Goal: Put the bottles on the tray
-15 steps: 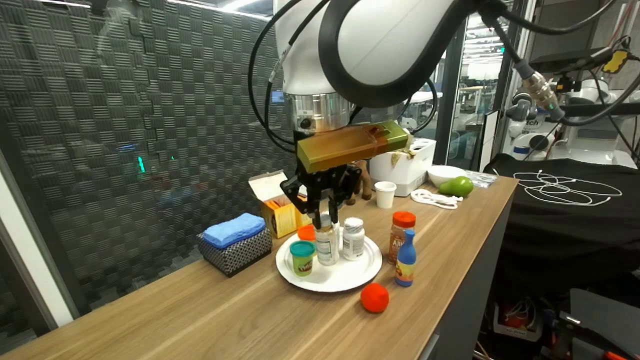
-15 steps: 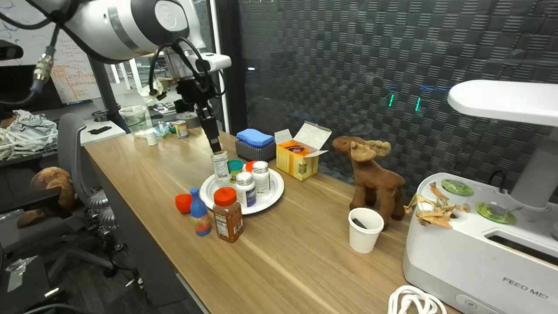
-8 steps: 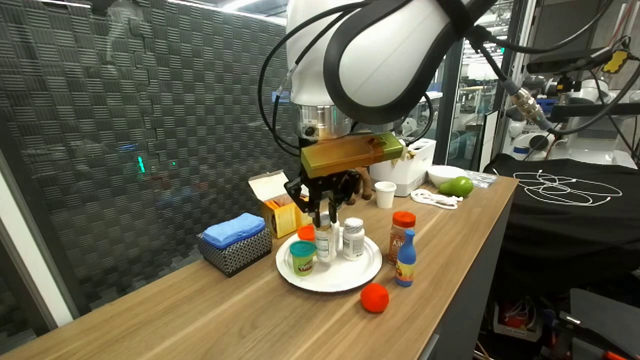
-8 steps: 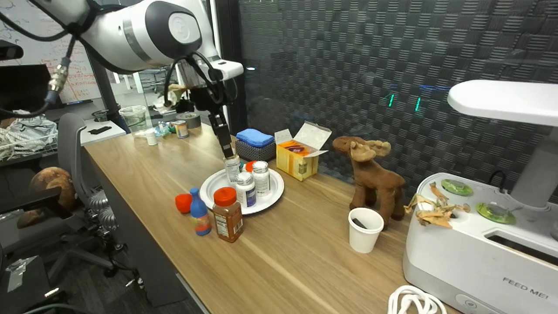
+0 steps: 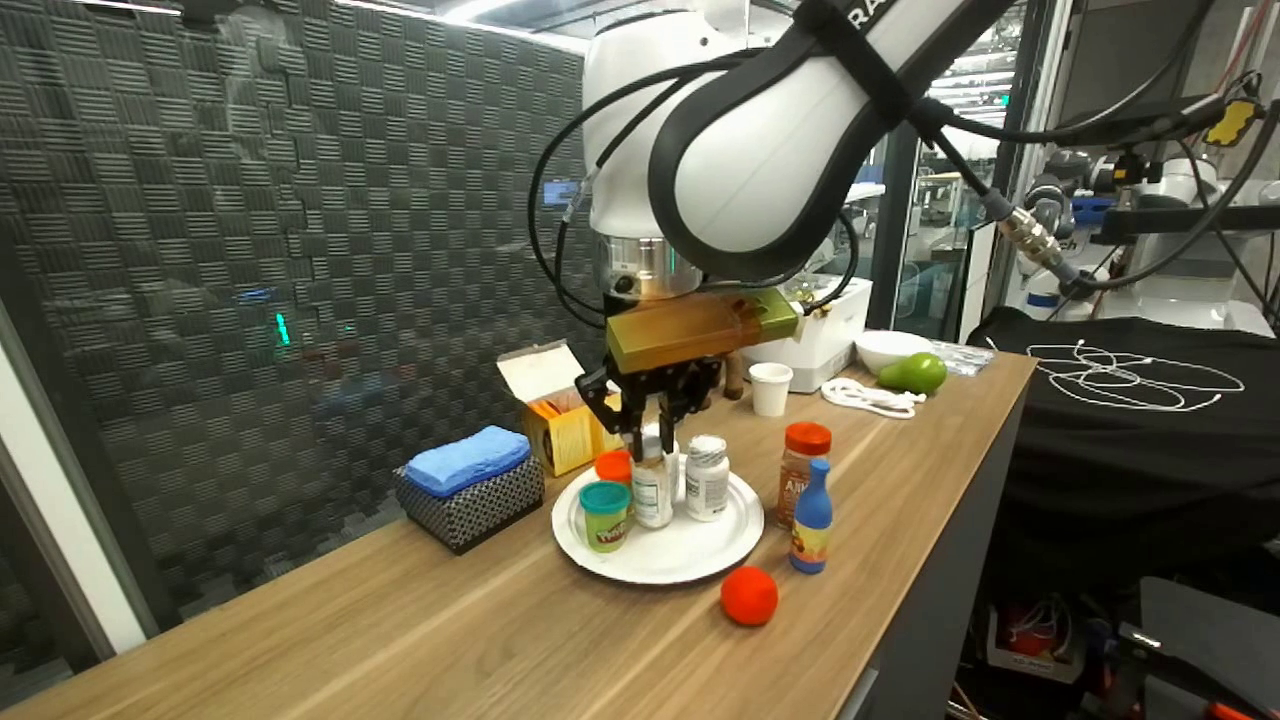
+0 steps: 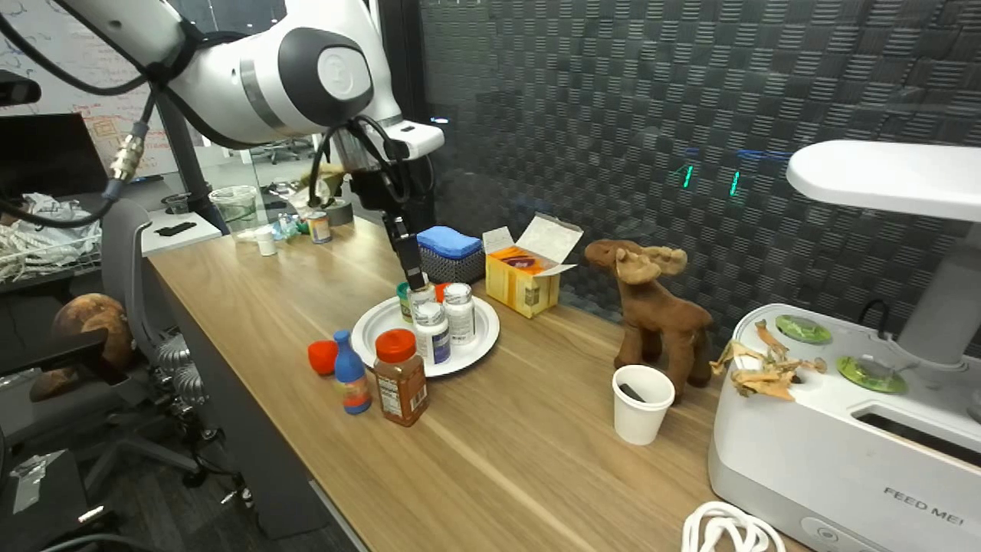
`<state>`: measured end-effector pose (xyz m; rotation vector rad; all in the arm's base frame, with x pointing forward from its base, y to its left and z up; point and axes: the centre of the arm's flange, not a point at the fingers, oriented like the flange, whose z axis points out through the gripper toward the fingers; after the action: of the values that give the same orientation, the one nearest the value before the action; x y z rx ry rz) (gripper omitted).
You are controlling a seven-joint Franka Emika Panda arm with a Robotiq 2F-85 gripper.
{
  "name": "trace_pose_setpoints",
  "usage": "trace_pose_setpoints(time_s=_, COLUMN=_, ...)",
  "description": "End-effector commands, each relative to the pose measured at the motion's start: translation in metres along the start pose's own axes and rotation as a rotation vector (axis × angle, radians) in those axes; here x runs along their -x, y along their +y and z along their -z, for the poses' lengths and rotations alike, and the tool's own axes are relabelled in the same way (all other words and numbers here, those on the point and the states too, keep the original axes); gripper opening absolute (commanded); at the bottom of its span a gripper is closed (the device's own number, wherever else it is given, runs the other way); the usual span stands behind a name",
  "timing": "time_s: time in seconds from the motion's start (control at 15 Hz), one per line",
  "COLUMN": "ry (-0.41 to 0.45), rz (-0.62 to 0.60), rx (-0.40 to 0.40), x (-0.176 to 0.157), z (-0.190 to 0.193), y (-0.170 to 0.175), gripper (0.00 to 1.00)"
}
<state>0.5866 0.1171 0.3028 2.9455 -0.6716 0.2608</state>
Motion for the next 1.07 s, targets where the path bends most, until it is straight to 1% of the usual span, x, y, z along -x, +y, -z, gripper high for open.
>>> trace_pose_setpoints(time_s=0.0, ry=0.017, rz=-0.019, rx=-0.034, x=-0.007, z=0.003, y=-0.005, gripper=0.12)
trace_pose_setpoints(time_s=0.13, ry=0.016, rz=-0.016, rx=-0.037, x=-0.007, z=0.004, y=-0.003, gripper=0.13)
trace_pose_setpoints(time_s=0.2, ry=0.016, rz=-0.010, rx=-0.037, x=-0.005, z=0.005, y=-0.002, gripper=0.46)
trace_pose_setpoints(time_s=0.27, ry=0.017, rz=-0.010, rx=-0.036, x=-0.003, z=0.006, y=0.000, gripper=0.56)
trace_pose_setpoints(time_s=0.4, ry=0.025, rz=-0.009, rx=-0.041, x=0.001, z=0.014, y=0.003, gripper=0.69)
trace_pose_setpoints(time_s=0.53, ry=0.045, rz=-0.001, rx=-0.042, x=0.008, z=0.030, y=0.008, gripper=0.85)
trace_pose_setpoints(time_s=0.67, ry=0.084, rz=-0.002, rx=-0.051, x=0.016, z=0.056, y=0.018, gripper=1.00)
trace_pose_setpoints(time_s=0.87, ry=0.141, rz=0.025, rx=-0.030, x=0.030, z=0.097, y=0.042, gripper=1.00)
trace_pose_setpoints(time_s=1.0, ry=0.149, rz=0.062, rx=-0.012, x=0.039, z=0.114, y=0.065, gripper=1.00)
